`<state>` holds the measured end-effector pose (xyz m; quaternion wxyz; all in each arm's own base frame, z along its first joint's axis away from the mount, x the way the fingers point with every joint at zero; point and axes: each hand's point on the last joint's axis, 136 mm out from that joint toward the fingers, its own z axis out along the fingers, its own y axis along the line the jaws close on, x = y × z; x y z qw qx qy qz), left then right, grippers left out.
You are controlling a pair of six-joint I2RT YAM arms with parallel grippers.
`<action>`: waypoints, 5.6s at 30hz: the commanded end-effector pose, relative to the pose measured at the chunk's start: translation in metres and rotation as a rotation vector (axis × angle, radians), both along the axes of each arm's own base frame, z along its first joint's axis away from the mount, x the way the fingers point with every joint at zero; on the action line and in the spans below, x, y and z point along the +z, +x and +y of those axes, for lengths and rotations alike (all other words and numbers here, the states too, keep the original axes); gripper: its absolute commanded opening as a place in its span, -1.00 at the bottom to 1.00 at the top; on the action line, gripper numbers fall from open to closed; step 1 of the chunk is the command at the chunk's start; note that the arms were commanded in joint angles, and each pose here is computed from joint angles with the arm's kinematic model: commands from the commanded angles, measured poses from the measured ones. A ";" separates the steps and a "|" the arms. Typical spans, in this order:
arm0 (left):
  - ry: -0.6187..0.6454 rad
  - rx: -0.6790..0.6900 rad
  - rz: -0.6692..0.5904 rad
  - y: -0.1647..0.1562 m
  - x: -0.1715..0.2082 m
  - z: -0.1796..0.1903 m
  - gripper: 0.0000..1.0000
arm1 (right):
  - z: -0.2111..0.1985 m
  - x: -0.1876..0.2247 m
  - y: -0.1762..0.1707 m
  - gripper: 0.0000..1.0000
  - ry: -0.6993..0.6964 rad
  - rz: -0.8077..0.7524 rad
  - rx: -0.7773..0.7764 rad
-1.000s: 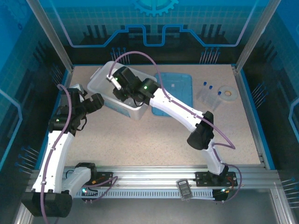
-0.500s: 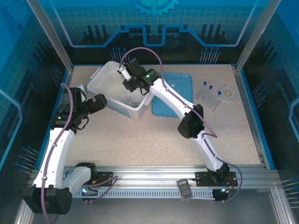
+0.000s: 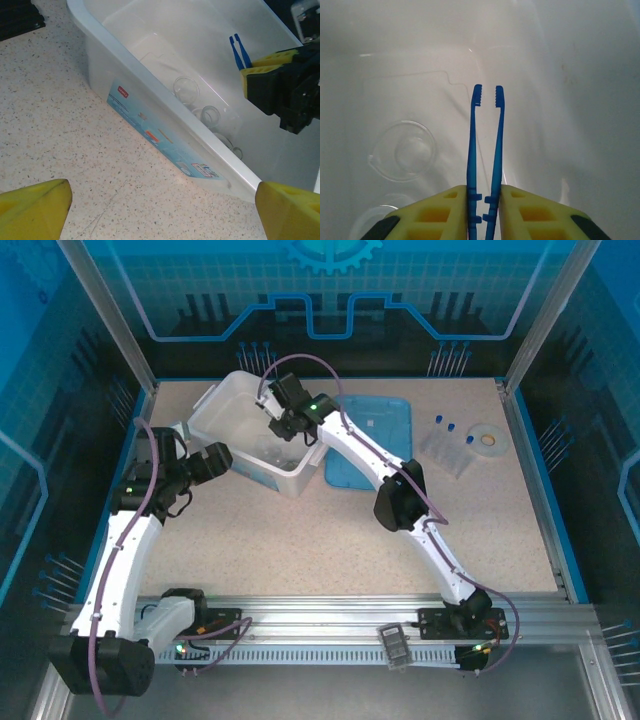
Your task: Organize the chemistry lab equipment
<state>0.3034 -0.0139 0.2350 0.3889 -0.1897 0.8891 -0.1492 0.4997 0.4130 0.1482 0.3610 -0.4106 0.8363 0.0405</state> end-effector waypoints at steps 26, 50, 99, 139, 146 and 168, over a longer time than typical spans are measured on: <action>-0.012 -0.036 -0.007 0.002 -0.002 -0.005 0.92 | -0.033 -0.047 0.022 -0.53 -0.068 0.071 0.019; -0.014 -0.034 -0.006 0.003 -0.003 -0.005 0.93 | -0.035 -0.067 0.011 -0.47 -0.092 0.123 0.049; 0.010 0.013 -0.063 -0.012 0.018 0.003 0.95 | 0.034 0.000 -0.075 -0.08 -0.041 0.078 0.195; 0.044 0.033 -0.055 -0.022 0.023 0.009 0.98 | 0.001 -0.030 -0.224 -0.06 -0.116 0.311 0.486; 0.006 0.022 -0.040 -0.015 0.016 0.004 0.98 | -0.013 -0.002 -0.225 -0.02 -0.107 0.244 0.463; -0.050 -0.030 -0.029 0.012 0.021 -0.009 0.98 | -0.110 0.145 -0.164 0.54 0.600 0.085 -0.310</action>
